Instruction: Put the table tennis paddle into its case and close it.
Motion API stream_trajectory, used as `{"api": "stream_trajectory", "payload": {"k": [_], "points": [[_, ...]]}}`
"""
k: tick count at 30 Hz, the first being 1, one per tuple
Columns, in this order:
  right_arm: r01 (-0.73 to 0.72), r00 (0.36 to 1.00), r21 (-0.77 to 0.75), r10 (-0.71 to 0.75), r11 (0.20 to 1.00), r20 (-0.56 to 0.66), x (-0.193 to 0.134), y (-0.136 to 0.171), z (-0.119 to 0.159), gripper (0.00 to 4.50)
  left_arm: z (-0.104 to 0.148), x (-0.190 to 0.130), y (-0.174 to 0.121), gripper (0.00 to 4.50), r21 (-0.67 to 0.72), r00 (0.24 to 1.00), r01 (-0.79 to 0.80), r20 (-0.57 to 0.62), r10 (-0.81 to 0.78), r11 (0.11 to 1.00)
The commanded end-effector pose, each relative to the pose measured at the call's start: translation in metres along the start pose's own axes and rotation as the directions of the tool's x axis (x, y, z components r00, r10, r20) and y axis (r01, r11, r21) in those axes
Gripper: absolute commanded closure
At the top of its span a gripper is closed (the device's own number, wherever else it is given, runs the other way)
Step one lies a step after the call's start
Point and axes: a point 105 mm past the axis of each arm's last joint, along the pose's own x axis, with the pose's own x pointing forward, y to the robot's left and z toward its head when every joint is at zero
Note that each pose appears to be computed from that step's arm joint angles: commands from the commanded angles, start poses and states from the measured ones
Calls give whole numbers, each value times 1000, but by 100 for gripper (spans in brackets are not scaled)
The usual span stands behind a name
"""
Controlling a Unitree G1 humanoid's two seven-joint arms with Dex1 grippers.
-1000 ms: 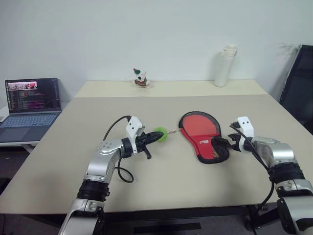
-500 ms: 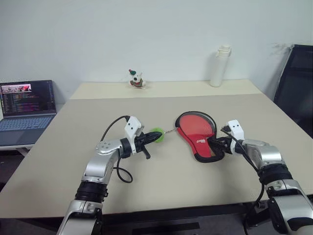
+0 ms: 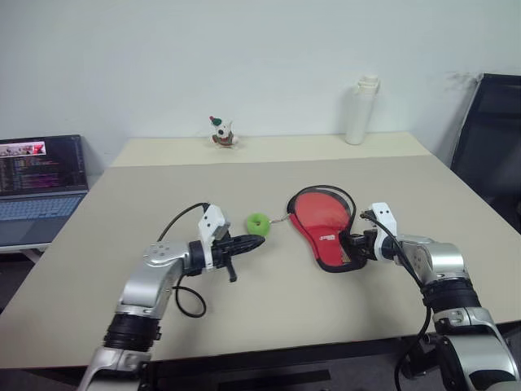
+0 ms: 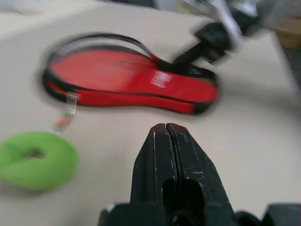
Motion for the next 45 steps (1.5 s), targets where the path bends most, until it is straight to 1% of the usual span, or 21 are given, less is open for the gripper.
{"api": "stream_trajectory", "payload": {"k": [1,5,9,12,17,22,30,39,45], "points": [[-12,1000,62,13,998,-13,-7,26,-6,449,9,-15,-16,450,15,994,106,-15,-105,994],[1,1000,103,1,995,-21,-13,44,-15,449,6,-23,-22,450,13,989,138,-58,-137,990],[-41,998,139,46,989,-32,-16,70,-25,449,4,-25,-30,450,3,980,180,-85,-179,984],[-55,997,148,62,987,-43,-21,81,-31,449,3,-25,-37,450,-4,973,210,-93,-209,978],[-60,996,160,70,985,-61,-31,89,-42,449,0,-27,-50,450,-24,961,252,-109,-253,968],[-68,993,163,83,984,-85,-43,93,-57,449,-4,-31,-63,450,-48,949,288,-120,-292,956],[-48,992,140,64,989,-110,-62,84,-75,449,-6,-34,-67,450,-63,946,294,-126,-300,954],[1,993,131,14,991,-116,-74,66,-75,449,-8,-32,-67,450,-65,946,293,-127,-299,954],[-16,996,156,30,988,-86,-66,74,-68,449,-10,-31,-65,450,-60,948,289,-125,-294,956]]}}
